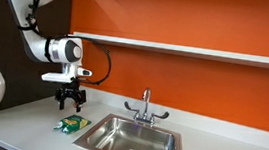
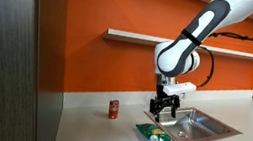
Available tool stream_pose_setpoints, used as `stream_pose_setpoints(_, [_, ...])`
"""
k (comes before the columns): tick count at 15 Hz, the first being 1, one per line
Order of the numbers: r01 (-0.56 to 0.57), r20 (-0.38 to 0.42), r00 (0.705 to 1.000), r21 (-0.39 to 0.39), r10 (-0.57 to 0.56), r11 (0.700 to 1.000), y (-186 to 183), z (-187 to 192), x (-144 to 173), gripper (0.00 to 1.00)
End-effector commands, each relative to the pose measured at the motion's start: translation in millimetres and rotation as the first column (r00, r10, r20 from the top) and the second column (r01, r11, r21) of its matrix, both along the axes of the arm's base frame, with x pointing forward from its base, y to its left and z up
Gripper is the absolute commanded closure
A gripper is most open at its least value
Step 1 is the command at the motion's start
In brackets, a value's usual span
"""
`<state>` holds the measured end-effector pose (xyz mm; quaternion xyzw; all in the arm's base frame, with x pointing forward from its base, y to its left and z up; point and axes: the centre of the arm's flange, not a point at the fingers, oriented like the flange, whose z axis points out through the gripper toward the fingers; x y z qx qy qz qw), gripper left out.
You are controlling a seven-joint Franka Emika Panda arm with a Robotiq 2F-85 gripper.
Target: Put the Lays packet on the left side of the bottom shelf
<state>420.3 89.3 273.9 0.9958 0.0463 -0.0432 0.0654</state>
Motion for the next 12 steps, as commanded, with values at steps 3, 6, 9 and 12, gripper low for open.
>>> stream_pose_setpoints(3, [0.018, 0.018, 1.0, -0.028, -0.018, 0.999, -4.3, -12.8, 31.2, 0.0])
stream_pose_setpoints(6, [0.021, 0.008, 1.0, -0.022, -0.021, 1.0, -6.1, -19.9, 43.4, 0.0])
stream_pose_setpoints(9, [0.028, -0.004, 1.0, -0.01, -0.028, 1.0, -7.0, -28.4, 55.3, 0.0])
stream_pose_setpoints(12, [0.038, -0.029, 0.999, -0.002, -0.038, 0.999, -7.7, -39.4, 63.8, 0.0])
